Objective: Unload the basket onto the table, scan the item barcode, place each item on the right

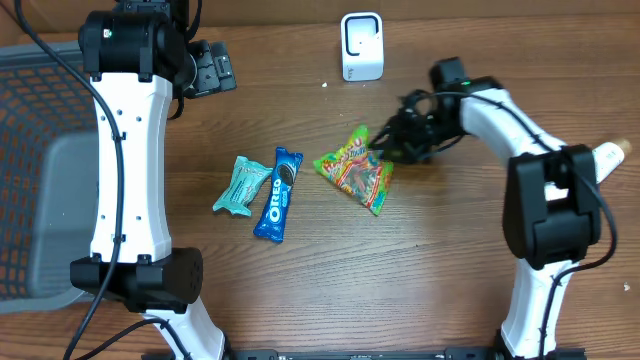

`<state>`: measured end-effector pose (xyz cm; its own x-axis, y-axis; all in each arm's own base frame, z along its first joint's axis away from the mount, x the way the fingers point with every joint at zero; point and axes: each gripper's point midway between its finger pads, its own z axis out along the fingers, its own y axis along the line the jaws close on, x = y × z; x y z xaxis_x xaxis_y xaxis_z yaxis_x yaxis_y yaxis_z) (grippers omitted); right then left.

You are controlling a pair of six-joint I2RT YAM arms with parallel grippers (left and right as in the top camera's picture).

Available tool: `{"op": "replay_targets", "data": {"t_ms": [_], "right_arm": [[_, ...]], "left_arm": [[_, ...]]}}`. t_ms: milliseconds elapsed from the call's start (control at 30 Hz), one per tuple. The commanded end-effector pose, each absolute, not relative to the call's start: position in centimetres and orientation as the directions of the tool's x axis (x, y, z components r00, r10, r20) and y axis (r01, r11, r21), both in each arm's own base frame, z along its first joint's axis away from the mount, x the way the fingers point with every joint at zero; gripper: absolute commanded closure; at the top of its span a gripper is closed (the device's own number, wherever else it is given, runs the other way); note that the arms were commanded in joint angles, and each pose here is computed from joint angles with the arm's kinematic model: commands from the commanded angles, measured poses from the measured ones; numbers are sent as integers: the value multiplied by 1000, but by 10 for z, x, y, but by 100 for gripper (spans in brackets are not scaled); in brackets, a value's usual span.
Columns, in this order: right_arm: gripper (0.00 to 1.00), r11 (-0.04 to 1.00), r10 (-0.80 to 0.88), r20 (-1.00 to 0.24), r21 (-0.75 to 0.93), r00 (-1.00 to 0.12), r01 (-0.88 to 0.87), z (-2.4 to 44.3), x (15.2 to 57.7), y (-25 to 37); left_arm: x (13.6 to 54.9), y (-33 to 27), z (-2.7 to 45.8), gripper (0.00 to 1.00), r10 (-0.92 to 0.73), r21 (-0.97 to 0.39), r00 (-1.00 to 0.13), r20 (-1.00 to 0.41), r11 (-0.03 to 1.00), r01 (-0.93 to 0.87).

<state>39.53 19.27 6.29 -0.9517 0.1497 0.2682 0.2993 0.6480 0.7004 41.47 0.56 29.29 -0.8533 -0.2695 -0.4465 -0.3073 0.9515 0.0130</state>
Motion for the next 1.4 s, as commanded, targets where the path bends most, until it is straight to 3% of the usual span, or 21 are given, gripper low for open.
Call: {"op": "replay_targets", "data": {"t_ms": [0, 233, 367, 500, 600, 700, 1133, 1367], "right_arm": [[58, 797, 210, 137, 549, -968, 251, 59, 409, 147], [52, 903, 66, -10, 425, -998, 55, 101, 398, 143], [52, 949, -165, -86, 257, -983, -182, 98, 381, 169], [50, 916, -397, -121, 5, -910, -400, 91, 363, 199], [40, 864, -498, -145, -164, -855, -476, 91, 357, 216], [24, 808, -572, -160, -276, -804, -520, 86, 349, 230], [23, 684, -725, -174, -294, -666, -668, 44, 341, 252], [35, 666, -743, -150, -269, -653, -696, 20, 339, 256]], "left_arm": [[415, 10, 293, 0, -259, 31, -855, -449, 952, -304], [415, 10, 293, 1, -259, 31, -855, -449, 952, -304], [415, 10, 293, 0, -259, 31, -855, -449, 952, -304], [415, 10, 293, 0, -259, 31, -855, -449, 952, -304], [415, 10, 293, 0, -259, 31, -855, -449, 952, -304], [415, 10, 293, 0, -259, 31, -855, -449, 952, -304], [415, 9, 293, 0, -257, 31, -856, -449, 953, -302], [415, 9, 293, 0, -257, 31, -856, -449, 953, -302]]}}
